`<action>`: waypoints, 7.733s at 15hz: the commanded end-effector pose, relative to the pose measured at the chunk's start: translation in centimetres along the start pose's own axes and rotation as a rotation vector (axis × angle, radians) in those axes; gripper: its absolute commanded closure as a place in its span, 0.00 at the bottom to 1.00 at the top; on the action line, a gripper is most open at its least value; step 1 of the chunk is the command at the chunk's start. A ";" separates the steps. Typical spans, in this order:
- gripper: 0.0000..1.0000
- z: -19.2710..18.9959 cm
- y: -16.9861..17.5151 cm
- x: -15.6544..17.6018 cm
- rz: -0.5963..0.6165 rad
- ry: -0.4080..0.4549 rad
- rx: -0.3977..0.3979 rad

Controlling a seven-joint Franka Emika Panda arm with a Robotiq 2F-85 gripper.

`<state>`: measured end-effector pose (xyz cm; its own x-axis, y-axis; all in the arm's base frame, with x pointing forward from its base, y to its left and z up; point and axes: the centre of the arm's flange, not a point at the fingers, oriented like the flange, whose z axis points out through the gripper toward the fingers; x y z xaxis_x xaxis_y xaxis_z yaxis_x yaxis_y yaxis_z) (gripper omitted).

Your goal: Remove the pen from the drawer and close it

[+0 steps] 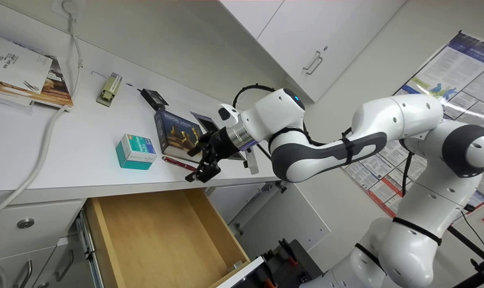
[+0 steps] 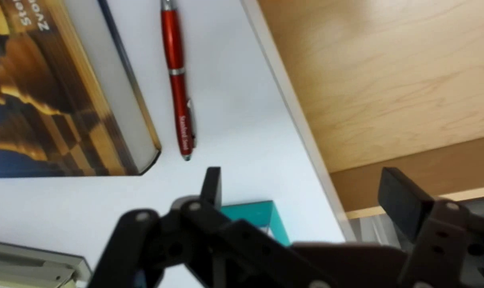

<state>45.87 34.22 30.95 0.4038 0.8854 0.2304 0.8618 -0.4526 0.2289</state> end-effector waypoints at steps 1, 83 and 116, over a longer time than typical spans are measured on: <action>0.00 -5.7 -1.7 -2.0 -0.006 -0.153 0.129; 1.00 5.1 -31.3 -9.7 -2.101 -0.403 -0.019; 1.00 20.4 -15.4 -6.4 -2.057 -0.730 -0.418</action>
<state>33.61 36.63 6.75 -0.6390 -0.1564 -0.7531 0.0479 0.9691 -0.2418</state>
